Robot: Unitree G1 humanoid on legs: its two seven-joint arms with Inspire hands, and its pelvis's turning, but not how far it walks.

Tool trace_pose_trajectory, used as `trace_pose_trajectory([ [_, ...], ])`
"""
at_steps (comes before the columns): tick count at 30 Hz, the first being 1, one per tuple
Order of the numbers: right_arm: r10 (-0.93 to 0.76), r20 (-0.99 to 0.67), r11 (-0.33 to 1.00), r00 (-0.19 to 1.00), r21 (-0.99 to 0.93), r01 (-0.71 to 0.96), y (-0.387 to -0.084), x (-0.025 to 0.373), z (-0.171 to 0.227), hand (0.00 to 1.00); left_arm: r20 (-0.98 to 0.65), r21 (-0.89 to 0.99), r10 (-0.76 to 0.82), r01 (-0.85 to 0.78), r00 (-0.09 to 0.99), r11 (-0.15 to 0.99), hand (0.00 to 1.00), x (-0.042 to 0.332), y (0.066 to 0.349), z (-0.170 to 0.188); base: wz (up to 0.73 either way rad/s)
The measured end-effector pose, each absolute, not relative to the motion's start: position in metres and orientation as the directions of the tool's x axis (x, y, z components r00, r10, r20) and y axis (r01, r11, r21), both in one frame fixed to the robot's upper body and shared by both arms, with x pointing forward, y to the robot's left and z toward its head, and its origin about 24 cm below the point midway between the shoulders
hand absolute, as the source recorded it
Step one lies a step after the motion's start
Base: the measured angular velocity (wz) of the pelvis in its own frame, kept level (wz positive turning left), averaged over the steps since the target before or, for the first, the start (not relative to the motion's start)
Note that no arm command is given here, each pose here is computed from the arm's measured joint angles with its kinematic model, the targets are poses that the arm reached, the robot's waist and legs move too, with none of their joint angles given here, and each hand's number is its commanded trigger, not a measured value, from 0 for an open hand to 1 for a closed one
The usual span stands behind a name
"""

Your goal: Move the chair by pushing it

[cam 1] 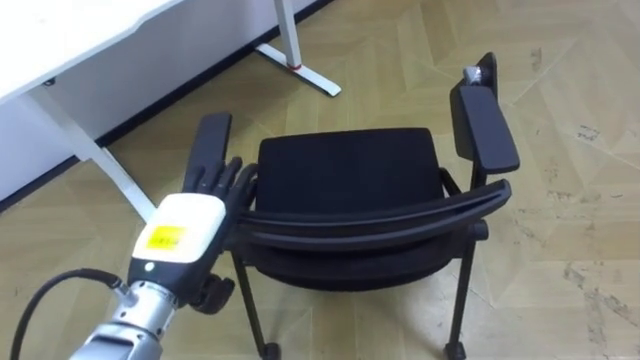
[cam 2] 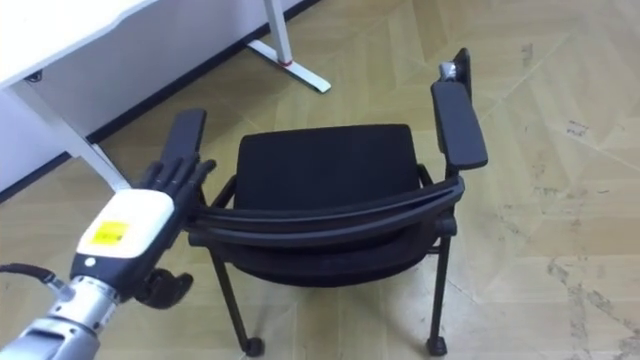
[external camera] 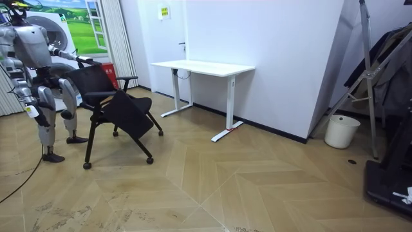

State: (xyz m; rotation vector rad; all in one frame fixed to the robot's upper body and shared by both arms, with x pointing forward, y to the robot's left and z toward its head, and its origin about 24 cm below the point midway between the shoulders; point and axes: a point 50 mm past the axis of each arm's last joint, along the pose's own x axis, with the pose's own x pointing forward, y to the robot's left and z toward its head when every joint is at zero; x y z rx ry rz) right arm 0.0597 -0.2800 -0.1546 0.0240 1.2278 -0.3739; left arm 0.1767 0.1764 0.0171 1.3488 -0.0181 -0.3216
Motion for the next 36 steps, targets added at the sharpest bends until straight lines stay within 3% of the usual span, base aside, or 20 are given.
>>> trace_pose_trajectory([
  [11, -0.292, -0.919, 0.925, 0.266, -0.201, 0.321, -0.282, 0.050, -0.155, 0.00, -0.159, 0.961, -0.219, 0.202, 0.963, 0.189, 0.00, 0.186, 0.176, 0.013, -0.14],
  [14, -0.280, -0.909, 0.925, 0.309, -0.169, 0.341, -0.271, 0.061, -0.157, 0.00, -0.134, 0.971, -0.143, 0.159, 0.980, 0.179, 0.00, 0.190, 0.193, 0.006, -0.30],
  [36, -0.309, -0.932, 0.879, 0.190, -0.203, 0.432, -0.279, 0.018, -0.158, 0.00, -0.203, 0.963, -0.112, 0.219, 0.973, 0.155, 0.00, 0.195, 0.199, -0.016, -0.03],
])
